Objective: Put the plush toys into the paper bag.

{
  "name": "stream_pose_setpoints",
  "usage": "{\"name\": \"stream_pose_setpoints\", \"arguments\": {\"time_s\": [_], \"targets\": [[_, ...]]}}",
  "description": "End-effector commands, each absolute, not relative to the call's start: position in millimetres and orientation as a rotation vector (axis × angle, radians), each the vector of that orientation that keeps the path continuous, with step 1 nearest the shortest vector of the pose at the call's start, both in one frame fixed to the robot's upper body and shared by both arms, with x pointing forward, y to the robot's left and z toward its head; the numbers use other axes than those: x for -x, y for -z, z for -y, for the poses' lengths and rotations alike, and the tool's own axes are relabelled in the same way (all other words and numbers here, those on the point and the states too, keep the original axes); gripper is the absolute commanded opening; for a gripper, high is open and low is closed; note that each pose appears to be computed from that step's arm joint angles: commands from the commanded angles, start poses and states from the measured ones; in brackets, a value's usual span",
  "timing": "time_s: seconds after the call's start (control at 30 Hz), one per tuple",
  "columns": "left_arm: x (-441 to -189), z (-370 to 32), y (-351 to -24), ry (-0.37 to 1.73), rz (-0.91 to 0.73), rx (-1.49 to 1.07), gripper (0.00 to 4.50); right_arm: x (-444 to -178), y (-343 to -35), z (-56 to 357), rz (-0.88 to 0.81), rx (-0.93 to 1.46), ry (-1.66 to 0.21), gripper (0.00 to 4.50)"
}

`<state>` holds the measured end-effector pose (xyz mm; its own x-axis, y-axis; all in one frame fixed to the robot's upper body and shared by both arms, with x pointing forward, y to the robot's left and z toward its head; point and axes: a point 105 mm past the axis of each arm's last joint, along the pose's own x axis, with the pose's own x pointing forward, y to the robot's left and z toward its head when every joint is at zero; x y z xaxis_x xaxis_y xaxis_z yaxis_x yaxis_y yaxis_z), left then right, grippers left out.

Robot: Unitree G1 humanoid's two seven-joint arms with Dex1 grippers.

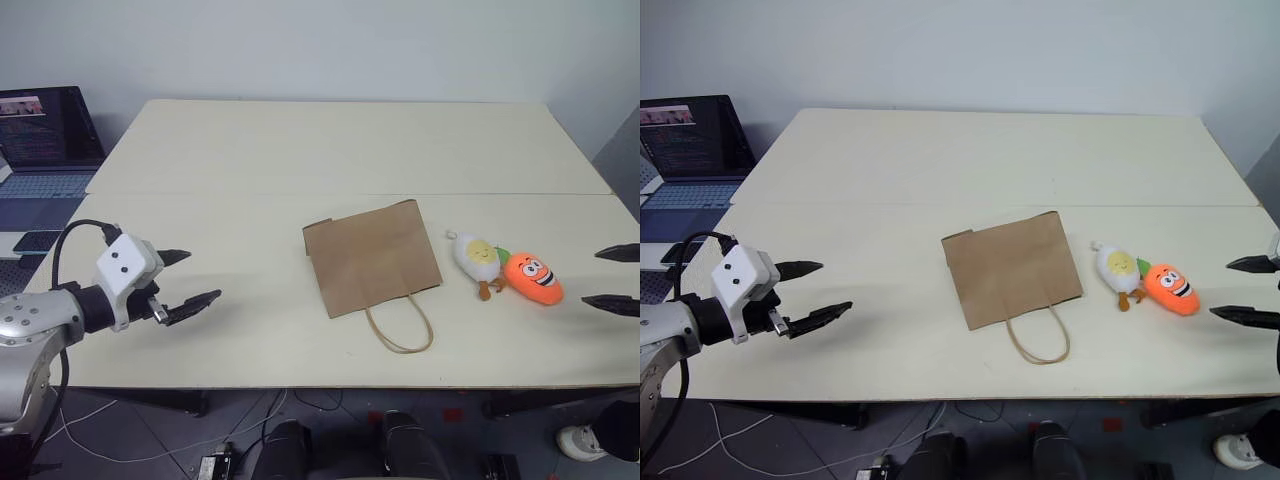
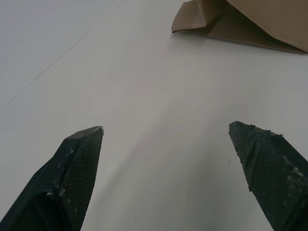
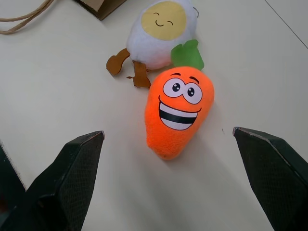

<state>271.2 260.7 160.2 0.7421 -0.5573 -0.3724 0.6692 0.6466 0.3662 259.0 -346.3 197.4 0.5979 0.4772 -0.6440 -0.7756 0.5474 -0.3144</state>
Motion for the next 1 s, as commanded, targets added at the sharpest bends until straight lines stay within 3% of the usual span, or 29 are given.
{"name": "stream_pose_setpoints", "arguments": {"time_s": [0.03, 0.5, 1.0], "targets": [[-268, -257, -167, 0.732, -0.211, -0.504, 4.45, -260, -214, 342, -0.497, 0.672, -0.782, 4.50], [-270, -266, -168, 0.679, -0.214, -0.509, 4.45, -262, -208, 346, -0.478, 0.669, -0.777, 4.50], [-265, -254, -176, 0.767, -0.116, -0.506, 4.45, -267, -210, 343, -0.433, 0.675, -0.792, 4.50]]}}
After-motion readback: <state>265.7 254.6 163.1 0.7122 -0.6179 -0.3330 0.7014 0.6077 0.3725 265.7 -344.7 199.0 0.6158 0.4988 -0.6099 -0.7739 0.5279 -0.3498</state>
